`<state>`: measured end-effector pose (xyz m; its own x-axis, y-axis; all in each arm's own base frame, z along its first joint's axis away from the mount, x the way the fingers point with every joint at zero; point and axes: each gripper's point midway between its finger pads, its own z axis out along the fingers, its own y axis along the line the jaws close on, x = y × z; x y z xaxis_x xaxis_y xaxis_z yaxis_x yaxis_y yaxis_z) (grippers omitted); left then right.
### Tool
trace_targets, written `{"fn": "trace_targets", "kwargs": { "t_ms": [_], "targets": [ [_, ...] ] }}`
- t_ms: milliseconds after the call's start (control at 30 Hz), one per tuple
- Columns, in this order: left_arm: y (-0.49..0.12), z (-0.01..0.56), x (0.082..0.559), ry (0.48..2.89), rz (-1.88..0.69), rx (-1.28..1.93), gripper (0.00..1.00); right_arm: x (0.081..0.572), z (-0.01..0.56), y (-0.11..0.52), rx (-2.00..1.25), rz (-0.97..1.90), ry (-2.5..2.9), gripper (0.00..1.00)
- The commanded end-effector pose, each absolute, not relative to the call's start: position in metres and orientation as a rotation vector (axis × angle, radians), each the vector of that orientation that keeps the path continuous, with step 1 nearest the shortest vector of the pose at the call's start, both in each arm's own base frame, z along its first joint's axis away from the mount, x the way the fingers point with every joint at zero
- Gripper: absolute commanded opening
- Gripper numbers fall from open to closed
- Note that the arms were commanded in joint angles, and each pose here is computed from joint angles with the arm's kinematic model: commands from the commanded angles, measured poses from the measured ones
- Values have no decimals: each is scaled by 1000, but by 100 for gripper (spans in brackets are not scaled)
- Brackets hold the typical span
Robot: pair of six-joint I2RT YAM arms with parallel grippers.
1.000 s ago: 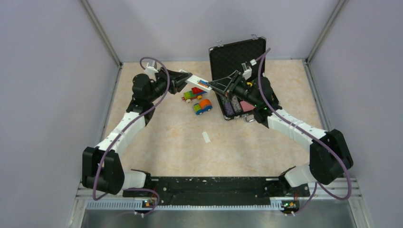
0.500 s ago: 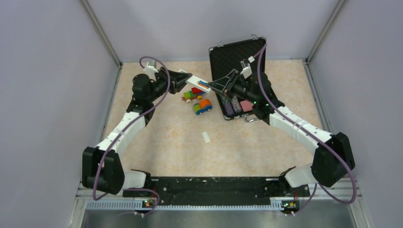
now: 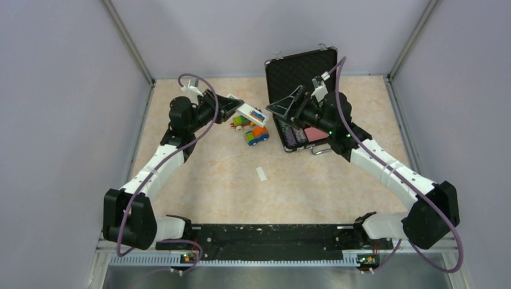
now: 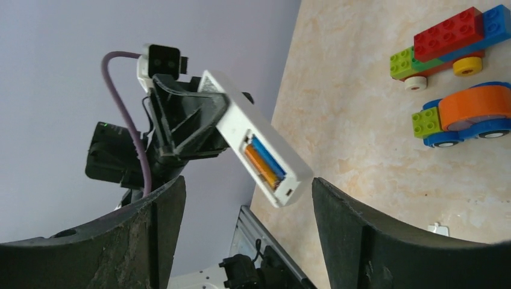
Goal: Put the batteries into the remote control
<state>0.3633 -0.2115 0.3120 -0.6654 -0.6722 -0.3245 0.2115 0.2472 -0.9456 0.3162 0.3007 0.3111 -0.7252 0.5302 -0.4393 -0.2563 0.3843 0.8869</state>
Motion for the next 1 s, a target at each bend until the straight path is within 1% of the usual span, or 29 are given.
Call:
{"fn": "trace_targets", "kwargs": {
  "t_ms": [0,67,133,200,300,367,433,500,600,700,767,833,900,967],
  "targets": [
    [-200,310,359,1760,-1403,-359,0,306,334,285,155,1368,1876,75],
    [-189,299,359,1793,-1326,-376,0,304,321,279,103,1285,1916,72],
    [-173,285,360,1837,-1222,-422,0,303,291,274,-26,1145,2008,69],
    [-157,264,356,1889,-1122,-480,0,299,240,271,-194,956,2155,66],
    [-139,242,346,1922,-1057,-518,0,278,182,286,-443,766,2275,62],
    [-132,226,337,1959,-1021,-536,0,256,149,302,-613,688,2321,57],
    [-125,211,326,1994,-985,-557,0,235,122,315,-775,607,2323,50],
    [-120,199,316,2016,-953,-576,0,217,103,327,-906,573,2294,43],
    [-103,185,302,2026,-856,-646,0,201,84,341,-1073,573,2230,38],
    [-80,167,292,2049,-730,-763,0,206,74,344,-1158,536,2178,38],
    [-70,157,287,2068,-687,-824,0,217,74,345,-1163,481,2151,43],
    [-72,152,285,2080,-713,-825,0,228,71,345,-1152,414,2153,49],
    [-82,151,286,2077,-791,-780,0,238,66,343,-1121,333,2184,54],
    [-97,146,285,2077,-899,-729,0,242,58,339,-1063,279,2246,57]
  ]
}}
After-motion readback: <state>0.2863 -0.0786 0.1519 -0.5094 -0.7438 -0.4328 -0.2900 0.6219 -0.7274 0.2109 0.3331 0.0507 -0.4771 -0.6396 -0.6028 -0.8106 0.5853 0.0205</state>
